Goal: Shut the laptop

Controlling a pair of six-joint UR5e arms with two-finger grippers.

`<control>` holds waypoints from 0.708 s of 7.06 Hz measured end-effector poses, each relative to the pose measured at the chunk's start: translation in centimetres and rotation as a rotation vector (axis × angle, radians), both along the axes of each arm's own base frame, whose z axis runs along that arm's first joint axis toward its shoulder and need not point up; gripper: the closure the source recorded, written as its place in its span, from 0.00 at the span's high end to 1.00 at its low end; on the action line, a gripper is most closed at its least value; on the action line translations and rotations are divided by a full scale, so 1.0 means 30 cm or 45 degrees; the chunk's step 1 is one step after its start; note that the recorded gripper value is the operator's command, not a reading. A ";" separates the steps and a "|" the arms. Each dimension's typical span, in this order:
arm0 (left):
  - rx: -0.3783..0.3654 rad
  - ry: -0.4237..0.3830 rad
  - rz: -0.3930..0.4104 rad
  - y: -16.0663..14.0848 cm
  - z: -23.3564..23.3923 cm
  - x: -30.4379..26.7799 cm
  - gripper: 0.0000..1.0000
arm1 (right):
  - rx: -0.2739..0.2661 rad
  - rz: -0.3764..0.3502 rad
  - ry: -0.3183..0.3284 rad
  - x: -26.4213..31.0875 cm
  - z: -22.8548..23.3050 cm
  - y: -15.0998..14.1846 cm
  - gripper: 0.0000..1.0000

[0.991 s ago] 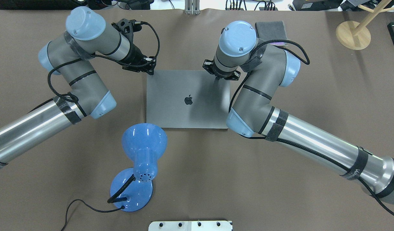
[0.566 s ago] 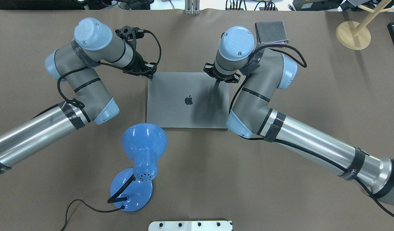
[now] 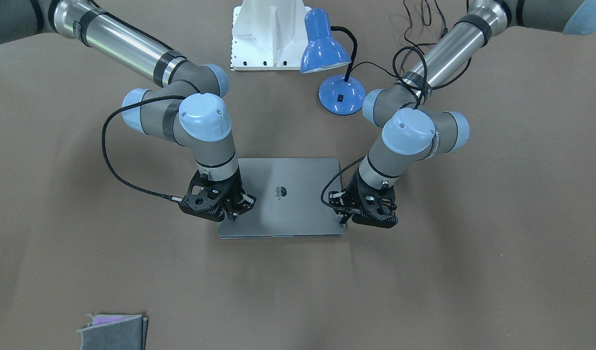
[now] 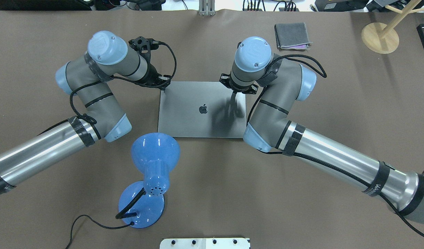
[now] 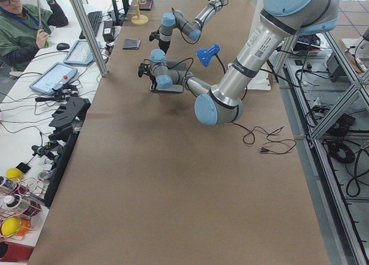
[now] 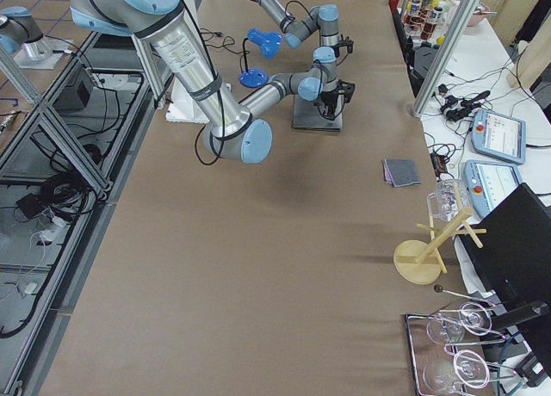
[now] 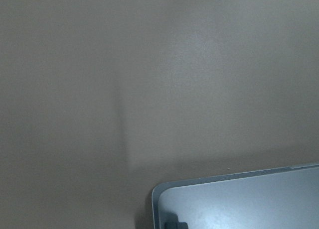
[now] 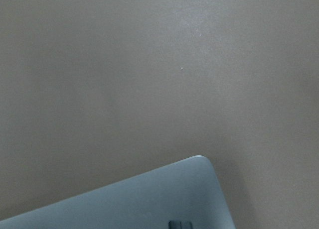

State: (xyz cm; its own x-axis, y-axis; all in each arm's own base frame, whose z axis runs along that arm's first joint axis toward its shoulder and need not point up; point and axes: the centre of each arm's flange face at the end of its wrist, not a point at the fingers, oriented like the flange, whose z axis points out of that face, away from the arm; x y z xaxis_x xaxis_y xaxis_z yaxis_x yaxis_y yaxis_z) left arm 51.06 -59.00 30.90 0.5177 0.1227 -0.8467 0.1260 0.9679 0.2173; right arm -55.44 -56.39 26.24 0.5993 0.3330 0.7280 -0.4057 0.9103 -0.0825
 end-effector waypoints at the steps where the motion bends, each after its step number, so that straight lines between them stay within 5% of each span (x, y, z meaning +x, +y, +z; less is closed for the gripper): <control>1: 0.001 -0.002 0.001 0.005 0.002 0.006 0.00 | 0.001 -0.003 0.001 -0.003 0.002 0.003 0.00; 2: 0.003 0.001 0.002 0.008 -0.003 0.006 0.00 | 0.004 -0.005 -0.004 0.001 -0.001 0.003 0.00; 3: 0.009 0.011 0.003 0.007 -0.019 -0.003 0.98 | 0.006 -0.011 -0.022 0.025 -0.017 -0.007 0.41; 4: 0.023 0.026 0.008 0.006 -0.044 -0.021 0.98 | 0.000 -0.025 -0.054 0.081 -0.037 -0.037 0.99; 5: 0.035 0.042 0.022 0.008 -0.074 -0.048 0.98 | 0.006 -0.045 -0.077 0.154 -0.039 -0.064 1.00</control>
State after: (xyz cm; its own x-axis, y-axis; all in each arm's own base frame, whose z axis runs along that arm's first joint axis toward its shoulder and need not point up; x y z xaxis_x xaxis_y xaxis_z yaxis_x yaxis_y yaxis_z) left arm 49.63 -58.77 28.68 0.4870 0.1550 -0.8595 0.1168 0.9637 0.2400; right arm -50.83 -58.30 25.07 0.5651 0.3092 0.7649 -0.3679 0.9243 -0.1018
